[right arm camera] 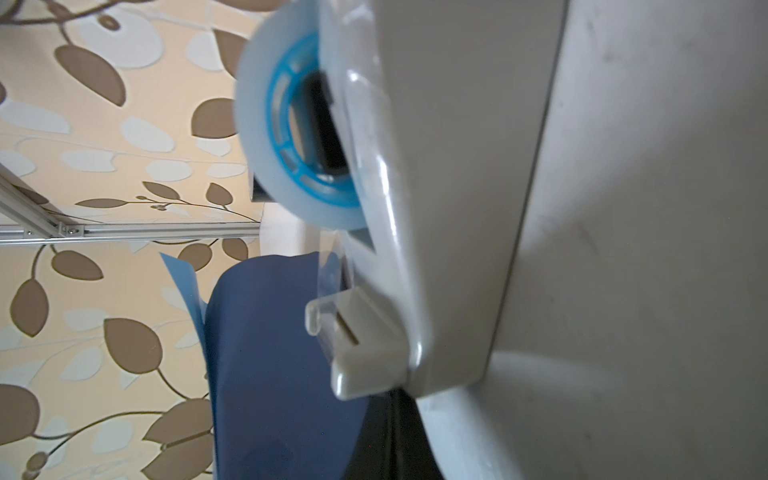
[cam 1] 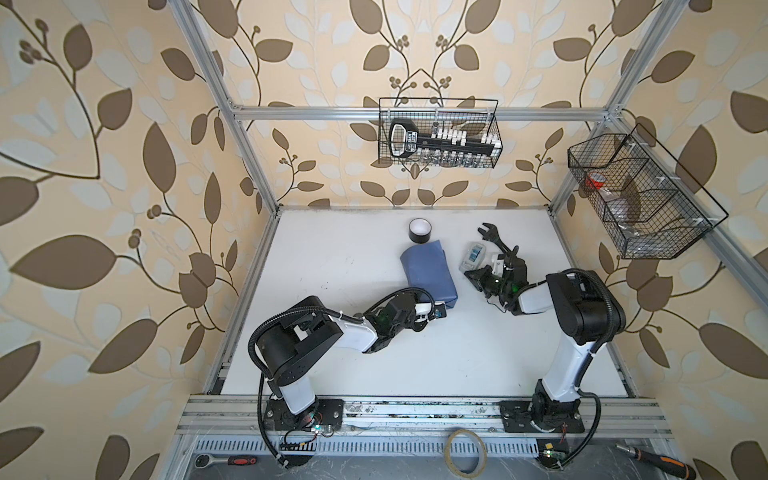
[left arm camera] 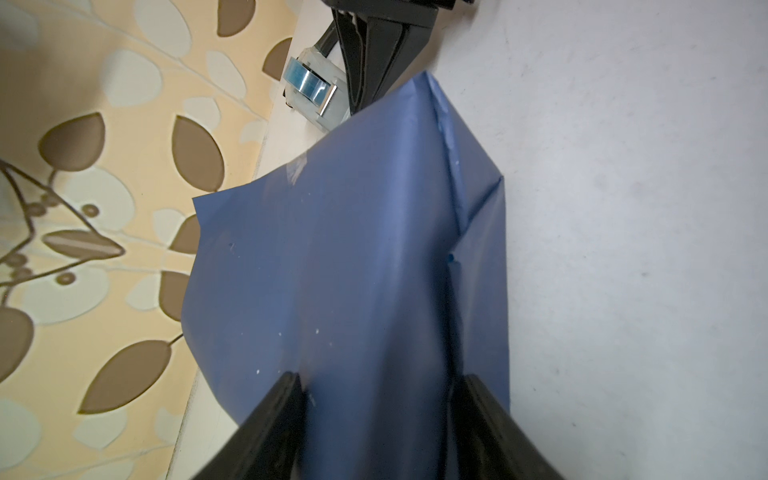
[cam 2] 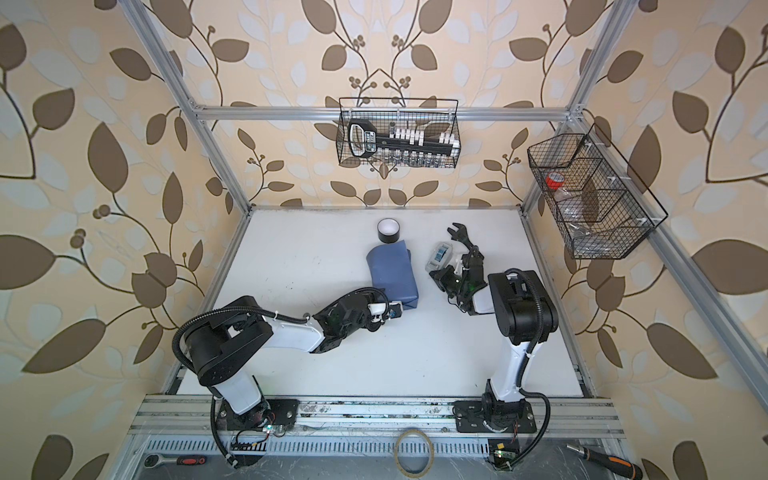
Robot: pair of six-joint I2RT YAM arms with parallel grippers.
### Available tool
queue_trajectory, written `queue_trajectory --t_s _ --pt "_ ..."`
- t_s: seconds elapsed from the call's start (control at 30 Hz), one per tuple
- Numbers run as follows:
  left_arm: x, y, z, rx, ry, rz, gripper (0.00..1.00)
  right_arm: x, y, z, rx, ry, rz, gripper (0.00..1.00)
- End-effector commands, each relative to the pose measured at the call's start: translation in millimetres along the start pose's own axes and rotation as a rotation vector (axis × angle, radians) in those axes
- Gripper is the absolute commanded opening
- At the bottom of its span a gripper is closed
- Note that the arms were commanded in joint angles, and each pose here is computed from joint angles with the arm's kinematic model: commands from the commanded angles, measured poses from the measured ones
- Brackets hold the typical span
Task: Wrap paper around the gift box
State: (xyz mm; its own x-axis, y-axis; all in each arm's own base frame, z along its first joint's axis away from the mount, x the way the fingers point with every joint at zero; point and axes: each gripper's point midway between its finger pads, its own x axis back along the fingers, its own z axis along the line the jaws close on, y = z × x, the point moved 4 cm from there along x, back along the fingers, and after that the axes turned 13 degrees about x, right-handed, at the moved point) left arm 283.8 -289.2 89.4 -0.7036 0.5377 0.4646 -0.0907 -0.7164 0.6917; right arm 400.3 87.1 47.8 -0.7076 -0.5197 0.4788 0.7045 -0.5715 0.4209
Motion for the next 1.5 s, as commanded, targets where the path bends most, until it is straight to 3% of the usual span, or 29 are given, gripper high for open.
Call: queue_trajectory --t_s 0.0,0.3,0.6,0.83,1.03,1.2,1.47 --pt "0.1 -50.3 -22.7 -0.071 -0.09 0.213 0.6 0.4 -23.5 -33.3 -0.049 -0.127 0.075 0.0" --pt "1.0 -49.9 -22.3 -0.069 -0.09 0.213 0.6 8.0 -17.8 -26.9 -0.021 -0.12 0.061 0.0" --pt "-1.3 -51.2 -23.0 -0.073 -0.091 0.22 0.6 63.4 -15.1 14.7 0.151 -0.058 0.004 0.0" --pt "-3.0 -52.0 -23.9 -0.07 -0.094 0.223 0.6 104.9 -58.8 55.8 0.366 0.069 0.05 0.0" --pt "-3.7 -51.5 -24.5 -0.07 -0.096 0.222 0.6 119.0 -104.3 86.1 0.536 0.226 0.123 0.0" --pt "-3.4 -52.2 -24.5 -0.07 -0.097 0.225 0.6 117.0 -129.2 95.8 0.605 0.313 0.171 0.0" --pt "-4.0 -52.7 -24.5 -0.07 -0.095 0.227 0.6 98.9 -143.4 94.3 0.611 0.318 0.212 0.0"
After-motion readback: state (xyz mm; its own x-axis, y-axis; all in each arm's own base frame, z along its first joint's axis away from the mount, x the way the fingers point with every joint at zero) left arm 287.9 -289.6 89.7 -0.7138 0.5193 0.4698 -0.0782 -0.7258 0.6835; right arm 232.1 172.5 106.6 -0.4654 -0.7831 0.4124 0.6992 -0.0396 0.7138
